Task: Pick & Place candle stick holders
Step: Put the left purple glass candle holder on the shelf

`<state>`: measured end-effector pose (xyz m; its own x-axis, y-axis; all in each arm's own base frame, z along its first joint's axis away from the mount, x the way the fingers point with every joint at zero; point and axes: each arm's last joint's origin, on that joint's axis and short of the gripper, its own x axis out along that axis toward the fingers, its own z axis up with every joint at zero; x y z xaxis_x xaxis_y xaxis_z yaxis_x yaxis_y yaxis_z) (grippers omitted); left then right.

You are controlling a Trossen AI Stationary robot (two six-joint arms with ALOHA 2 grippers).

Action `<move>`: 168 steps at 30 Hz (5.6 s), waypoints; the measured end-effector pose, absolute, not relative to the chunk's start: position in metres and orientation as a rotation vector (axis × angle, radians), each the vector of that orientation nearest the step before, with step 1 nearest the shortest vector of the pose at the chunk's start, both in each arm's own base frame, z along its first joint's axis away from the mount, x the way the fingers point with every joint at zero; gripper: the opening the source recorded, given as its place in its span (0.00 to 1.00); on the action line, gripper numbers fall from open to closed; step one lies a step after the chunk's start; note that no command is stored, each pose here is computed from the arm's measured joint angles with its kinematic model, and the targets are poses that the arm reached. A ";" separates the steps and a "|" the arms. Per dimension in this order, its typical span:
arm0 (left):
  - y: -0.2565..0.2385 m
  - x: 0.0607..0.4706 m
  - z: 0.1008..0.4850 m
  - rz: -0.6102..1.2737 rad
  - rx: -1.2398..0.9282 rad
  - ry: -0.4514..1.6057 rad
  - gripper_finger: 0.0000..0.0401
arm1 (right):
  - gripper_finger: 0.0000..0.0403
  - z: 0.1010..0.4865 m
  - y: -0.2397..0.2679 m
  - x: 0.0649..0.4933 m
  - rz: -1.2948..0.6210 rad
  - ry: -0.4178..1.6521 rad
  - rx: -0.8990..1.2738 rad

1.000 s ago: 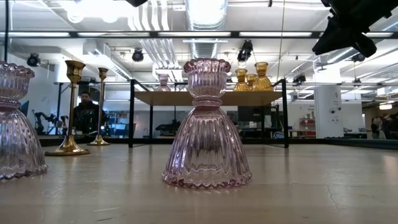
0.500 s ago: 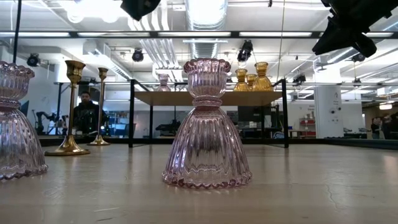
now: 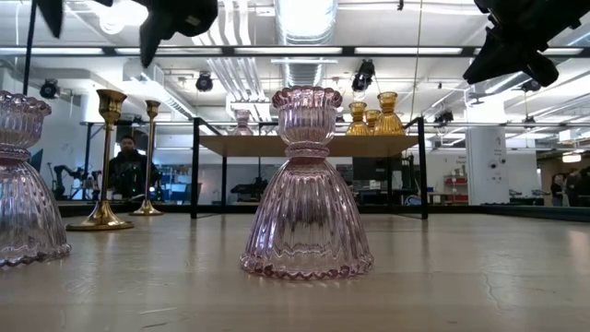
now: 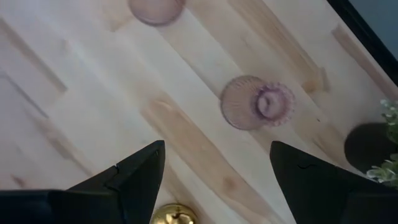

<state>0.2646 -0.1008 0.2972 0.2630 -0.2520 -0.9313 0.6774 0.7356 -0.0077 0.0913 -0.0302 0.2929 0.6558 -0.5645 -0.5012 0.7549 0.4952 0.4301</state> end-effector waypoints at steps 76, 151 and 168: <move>-0.115 0.260 0.208 -0.680 0.241 1.070 0.10 | 0.12 0.290 -0.030 0.092 -0.811 0.331 0.656; 0.220 0.291 0.392 0.502 -0.511 0.994 0.07 | 0.12 0.290 -0.030 0.092 -0.809 0.342 0.629; 0.239 0.299 0.373 0.489 -0.538 1.015 0.07 | 0.12 0.290 -0.030 0.092 -0.809 0.344 0.630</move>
<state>0.2987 0.2394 0.3726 0.4434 0.1321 -0.8865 -0.6107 0.7685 -0.1909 0.0919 -0.0302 0.2901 0.6497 -0.5623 -0.5115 0.7586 0.5236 0.3879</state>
